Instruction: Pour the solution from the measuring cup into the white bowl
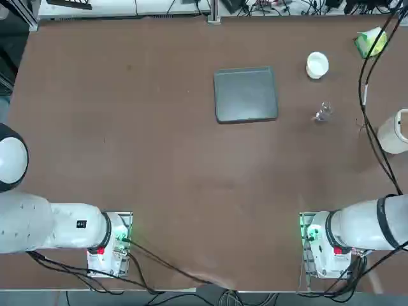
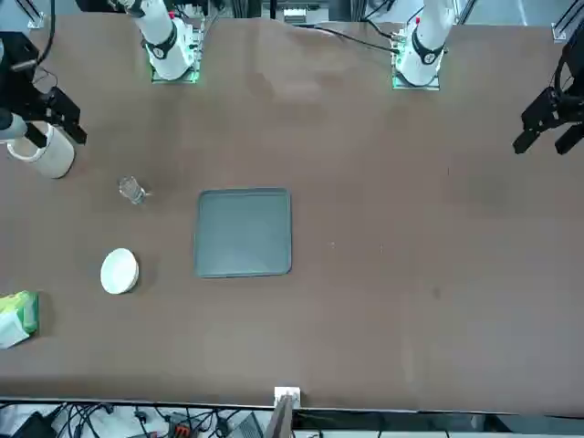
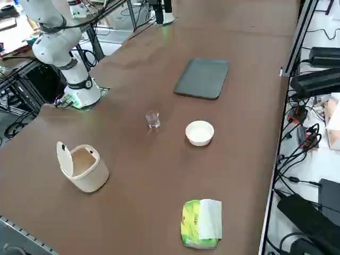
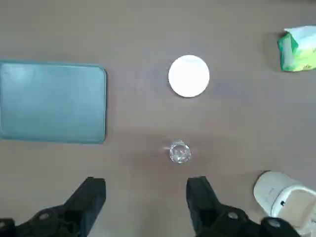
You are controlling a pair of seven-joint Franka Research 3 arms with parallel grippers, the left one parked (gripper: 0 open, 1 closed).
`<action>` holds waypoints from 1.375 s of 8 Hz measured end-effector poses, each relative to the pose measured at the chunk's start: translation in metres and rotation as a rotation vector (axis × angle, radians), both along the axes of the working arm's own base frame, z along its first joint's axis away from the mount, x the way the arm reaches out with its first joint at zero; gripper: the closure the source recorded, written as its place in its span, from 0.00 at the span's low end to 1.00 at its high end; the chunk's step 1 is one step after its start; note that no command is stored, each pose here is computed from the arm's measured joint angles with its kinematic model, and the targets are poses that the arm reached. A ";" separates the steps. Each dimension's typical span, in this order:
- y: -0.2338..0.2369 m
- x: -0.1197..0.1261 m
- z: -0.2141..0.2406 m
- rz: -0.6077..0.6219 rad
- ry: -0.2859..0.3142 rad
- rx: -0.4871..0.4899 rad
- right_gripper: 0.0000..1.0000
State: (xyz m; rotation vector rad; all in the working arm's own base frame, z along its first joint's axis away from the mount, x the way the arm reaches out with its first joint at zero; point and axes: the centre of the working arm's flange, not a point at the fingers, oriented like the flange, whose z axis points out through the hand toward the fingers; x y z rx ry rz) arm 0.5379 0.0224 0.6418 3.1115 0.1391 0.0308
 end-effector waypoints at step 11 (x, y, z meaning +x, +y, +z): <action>0.012 0.033 -0.132 -0.325 0.102 -0.087 0.00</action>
